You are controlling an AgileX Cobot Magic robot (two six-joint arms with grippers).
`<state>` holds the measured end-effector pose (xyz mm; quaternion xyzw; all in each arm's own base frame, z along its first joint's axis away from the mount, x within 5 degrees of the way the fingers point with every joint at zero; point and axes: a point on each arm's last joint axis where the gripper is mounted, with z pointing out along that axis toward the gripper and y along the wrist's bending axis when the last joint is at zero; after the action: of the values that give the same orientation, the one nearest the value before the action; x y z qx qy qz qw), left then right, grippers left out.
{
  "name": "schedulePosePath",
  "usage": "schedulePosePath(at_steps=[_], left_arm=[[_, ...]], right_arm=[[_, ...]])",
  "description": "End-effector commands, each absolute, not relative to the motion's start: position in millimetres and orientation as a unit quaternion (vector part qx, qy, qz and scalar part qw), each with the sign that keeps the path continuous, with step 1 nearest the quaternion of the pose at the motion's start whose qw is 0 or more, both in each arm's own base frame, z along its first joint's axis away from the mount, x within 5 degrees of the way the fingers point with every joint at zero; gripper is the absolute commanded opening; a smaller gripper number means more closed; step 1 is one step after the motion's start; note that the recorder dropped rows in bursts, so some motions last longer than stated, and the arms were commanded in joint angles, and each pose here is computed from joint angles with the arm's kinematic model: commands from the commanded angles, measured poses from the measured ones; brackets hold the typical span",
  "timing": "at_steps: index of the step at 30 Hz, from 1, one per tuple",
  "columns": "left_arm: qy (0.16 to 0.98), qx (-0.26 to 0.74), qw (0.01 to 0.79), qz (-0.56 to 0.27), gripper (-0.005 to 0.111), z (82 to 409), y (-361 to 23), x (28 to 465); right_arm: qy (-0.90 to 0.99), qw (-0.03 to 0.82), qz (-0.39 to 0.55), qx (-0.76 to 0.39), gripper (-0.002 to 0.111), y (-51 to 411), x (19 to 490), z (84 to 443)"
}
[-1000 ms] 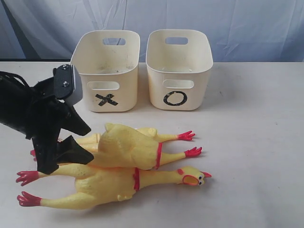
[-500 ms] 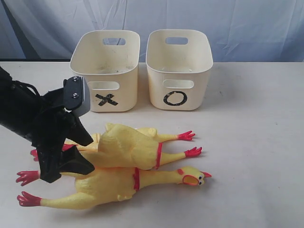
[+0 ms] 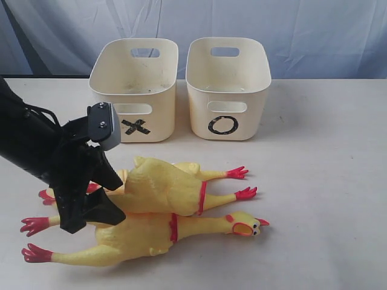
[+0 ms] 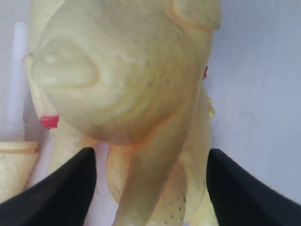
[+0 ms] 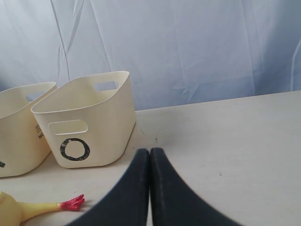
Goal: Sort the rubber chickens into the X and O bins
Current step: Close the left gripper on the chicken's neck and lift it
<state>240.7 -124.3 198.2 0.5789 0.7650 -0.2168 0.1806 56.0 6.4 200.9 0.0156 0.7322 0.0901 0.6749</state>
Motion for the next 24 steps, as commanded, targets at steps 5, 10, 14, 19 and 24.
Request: schedulePosePath(at_steps=[5, 10, 14, 19, 24], left_arm=[[0.768, 0.574, 0.184, -0.217, 0.049, 197.8, -126.6, 242.4], [0.767, 0.575, 0.184, -0.217, 0.046, 197.8, -126.5, 242.4], [0.768, 0.574, 0.184, -0.217, 0.043, 197.8, -126.6, 242.4], [0.768, 0.574, 0.184, -0.217, 0.023, 197.8, -126.6, 242.4], [0.767, 0.574, 0.184, -0.218, 0.002, 197.9, -126.7, 242.2]], right_arm=[[0.729, 0.679, 0.09, 0.013, 0.0, 6.6, 55.9, 199.5], [0.729, 0.679, 0.09, 0.013, 0.0, 6.6, 55.9, 199.5], [0.729, 0.679, 0.09, 0.013, 0.0, 6.6, 55.9, 199.5], [0.729, 0.679, 0.09, 0.013, 0.0, 6.6, 55.9, 199.5], [0.729, 0.679, 0.09, 0.013, 0.0, 6.6, 55.9, 199.5]])
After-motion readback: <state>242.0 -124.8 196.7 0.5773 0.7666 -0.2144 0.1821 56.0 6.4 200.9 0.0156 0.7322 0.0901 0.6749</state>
